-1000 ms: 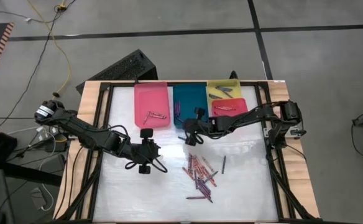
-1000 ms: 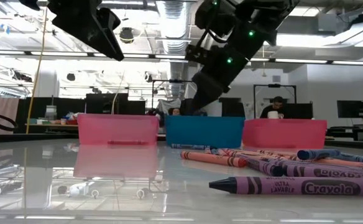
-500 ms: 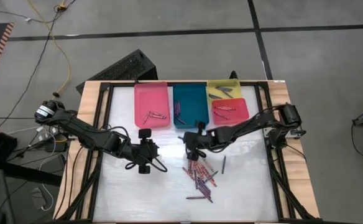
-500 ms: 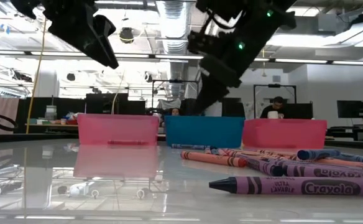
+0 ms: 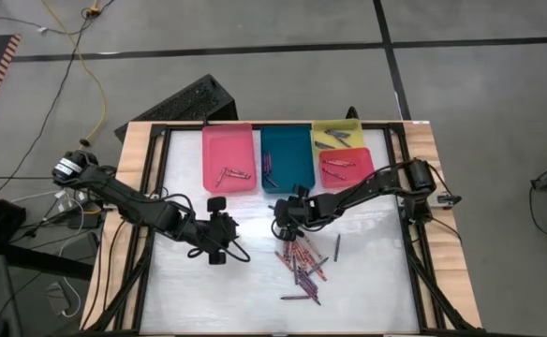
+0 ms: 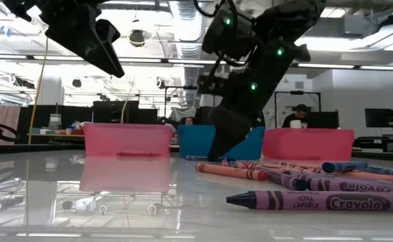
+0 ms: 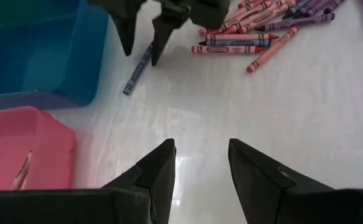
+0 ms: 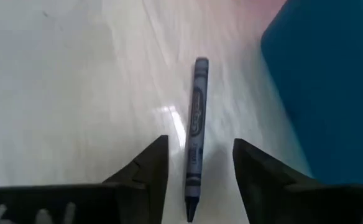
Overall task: Sort crayons
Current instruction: Put the blue crayon into the yellow bin
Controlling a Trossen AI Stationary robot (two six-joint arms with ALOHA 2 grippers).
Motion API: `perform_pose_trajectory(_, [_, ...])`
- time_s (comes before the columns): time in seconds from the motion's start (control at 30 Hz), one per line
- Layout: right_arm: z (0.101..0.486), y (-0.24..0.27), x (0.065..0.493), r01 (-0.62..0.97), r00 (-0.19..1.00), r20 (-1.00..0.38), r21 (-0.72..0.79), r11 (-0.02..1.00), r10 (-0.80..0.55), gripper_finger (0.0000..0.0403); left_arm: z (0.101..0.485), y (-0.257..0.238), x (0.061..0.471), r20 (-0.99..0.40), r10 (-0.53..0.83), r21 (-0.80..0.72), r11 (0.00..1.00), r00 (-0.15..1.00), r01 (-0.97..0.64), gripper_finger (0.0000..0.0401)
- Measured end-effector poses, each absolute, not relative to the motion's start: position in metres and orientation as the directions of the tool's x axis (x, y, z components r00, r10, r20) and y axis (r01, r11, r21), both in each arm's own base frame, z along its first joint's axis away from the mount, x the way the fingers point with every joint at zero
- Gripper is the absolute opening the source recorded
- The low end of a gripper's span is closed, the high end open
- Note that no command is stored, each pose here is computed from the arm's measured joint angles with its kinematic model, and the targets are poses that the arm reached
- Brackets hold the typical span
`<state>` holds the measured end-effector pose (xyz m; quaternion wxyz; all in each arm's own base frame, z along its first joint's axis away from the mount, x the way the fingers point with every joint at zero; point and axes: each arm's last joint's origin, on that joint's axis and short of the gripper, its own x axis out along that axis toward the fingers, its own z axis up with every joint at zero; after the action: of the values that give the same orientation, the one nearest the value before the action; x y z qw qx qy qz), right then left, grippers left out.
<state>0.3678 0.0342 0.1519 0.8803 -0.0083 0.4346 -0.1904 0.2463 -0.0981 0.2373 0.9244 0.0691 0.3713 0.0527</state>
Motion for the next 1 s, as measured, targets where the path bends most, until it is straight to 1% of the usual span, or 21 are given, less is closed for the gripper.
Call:
perform_pose_trajectory(0.13, [0.144, 0.031, 0.37, 0.339, 0.535, -0.77, -0.181, 0.923, -0.347, 0.0164, 0.238, -0.101, 0.245, -0.667, 0.163, 0.182, 0.982, 0.727, -0.053, 0.0139])
perform_pose_trajectory(0.23, [0.143, 0.031, 0.37, 0.346, 0.531, -0.773, -0.177, 0.921, -0.348, 0.0143, 0.238, -0.103, 0.244, -0.664, 0.164, 0.186, 0.981, 0.73, -0.051, 0.0139])
perform_pose_trajectory(0.33, [0.144, 0.031, 0.369, 0.345, 0.53, -0.775, -0.174, 0.922, -0.344, 0.0103, 0.238, -0.104, 0.244, -0.663, 0.163, 0.177, 0.982, 0.731, -0.058, 0.0139])
perform_pose_trajectory(0.5, [0.144, 0.032, 0.369, 0.35, 0.532, -0.784, -0.142, 0.926, -0.321, 0.0019, 0.238, -0.104, 0.244, -0.663, 0.163, 0.161, 0.984, 0.731, -0.074, 0.0139])
perform_pose_trajectory(0.53, [0.144, 0.032, 0.369, 0.348, 0.533, -0.785, -0.137, 0.928, -0.316, 0.0011, 0.238, -0.104, 0.244, -0.663, 0.163, 0.159, 0.984, 0.731, -0.076, 0.0139])
perform_pose_trajectory(0.7, [0.144, 0.034, 0.369, 0.338, 0.538, -0.788, -0.125, 0.933, -0.3, 0.0014, 0.238, -0.106, 0.243, -0.663, 0.159, 0.157, 0.985, 0.732, -0.072, 0.0139])
perform_pose_trajectory(0.8, [0.147, 0.039, 0.368, 0.327, 0.55, -0.782, -0.121, 0.937, -0.293, 0.0006, 0.238, -0.107, 0.242, -0.663, 0.153, 0.157, 0.986, 0.733, -0.064, 0.0139])
perform_pose_trajectory(0.93, [0.158, 0.045, 0.368, 0.309, 0.565, -0.777, -0.112, 0.945, -0.277, 0.0004, 0.238, -0.111, 0.241, -0.662, 0.145, 0.156, 0.986, 0.735, -0.053, 0.0139])
perform_pose_trajectory(1.0, [0.171, 0.047, 0.368, 0.3, 0.602, -0.754, -0.092, 0.95, -0.263, 0.0005, 0.238, -0.112, 0.24, -0.657, 0.151, 0.161, 0.985, 0.738, -0.058, 0.0139])
